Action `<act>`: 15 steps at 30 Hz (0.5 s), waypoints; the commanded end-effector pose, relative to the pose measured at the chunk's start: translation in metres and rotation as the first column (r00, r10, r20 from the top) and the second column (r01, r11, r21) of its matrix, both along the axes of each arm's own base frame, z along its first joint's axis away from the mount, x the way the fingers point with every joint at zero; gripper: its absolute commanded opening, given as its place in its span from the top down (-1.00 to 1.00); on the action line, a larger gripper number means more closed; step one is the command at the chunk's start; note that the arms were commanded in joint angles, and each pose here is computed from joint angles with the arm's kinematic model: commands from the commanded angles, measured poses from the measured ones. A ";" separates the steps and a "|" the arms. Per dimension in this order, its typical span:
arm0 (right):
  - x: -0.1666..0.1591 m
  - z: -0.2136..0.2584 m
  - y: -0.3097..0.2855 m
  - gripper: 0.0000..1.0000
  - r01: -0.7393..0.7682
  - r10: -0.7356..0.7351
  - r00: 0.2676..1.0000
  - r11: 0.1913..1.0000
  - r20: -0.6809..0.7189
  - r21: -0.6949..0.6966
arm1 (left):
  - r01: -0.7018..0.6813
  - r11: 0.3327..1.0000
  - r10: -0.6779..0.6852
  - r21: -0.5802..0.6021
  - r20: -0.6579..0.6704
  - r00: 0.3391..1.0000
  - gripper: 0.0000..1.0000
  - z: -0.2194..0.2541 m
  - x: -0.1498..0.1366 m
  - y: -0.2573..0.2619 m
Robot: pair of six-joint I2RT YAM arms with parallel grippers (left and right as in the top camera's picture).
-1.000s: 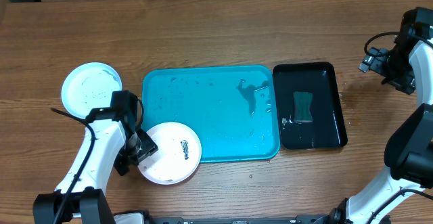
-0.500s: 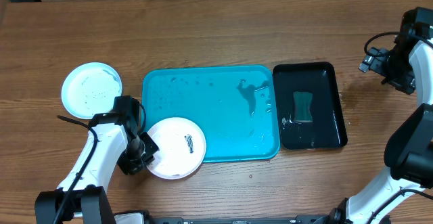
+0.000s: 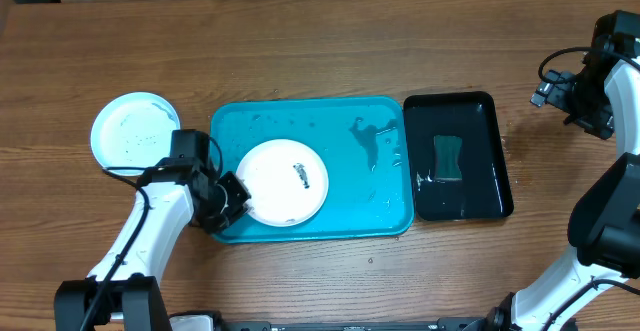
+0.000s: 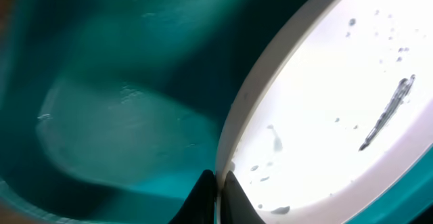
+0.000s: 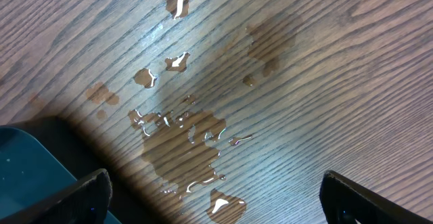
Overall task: Clean dirty plates on tray and stack at the side
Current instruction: 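Slide the white plate up onto the teal tray with the left gripper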
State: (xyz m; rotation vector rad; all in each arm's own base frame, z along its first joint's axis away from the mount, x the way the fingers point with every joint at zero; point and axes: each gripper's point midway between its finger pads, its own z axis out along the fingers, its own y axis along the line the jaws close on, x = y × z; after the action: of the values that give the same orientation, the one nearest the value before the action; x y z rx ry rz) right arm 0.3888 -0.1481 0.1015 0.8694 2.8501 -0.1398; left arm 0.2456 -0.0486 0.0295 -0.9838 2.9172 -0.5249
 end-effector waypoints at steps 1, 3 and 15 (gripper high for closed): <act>0.002 0.011 -0.002 -1.00 0.010 -0.009 0.999 1.000 0.030 -0.012 | 0.005 0.998 -0.004 -0.057 0.020 1.000 0.88 0.002 0.005 -0.020; 0.002 0.011 -0.002 -1.00 0.010 -0.009 0.999 1.000 0.031 -0.013 | 0.001 0.998 0.001 -0.060 0.036 0.999 0.86 0.003 0.010 -0.026; 0.002 0.011 -0.002 -1.00 0.010 -0.009 0.999 1.000 0.030 -0.012 | 0.004 0.996 -0.017 0.090 0.145 0.989 0.69 0.001 0.030 -0.049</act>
State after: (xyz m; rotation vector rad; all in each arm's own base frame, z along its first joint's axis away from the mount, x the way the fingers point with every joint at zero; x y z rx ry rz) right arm 0.3888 -0.1481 0.1013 0.8695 2.8505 -0.1398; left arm 0.2743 -0.1033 0.0364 -0.8353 2.8215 -0.5597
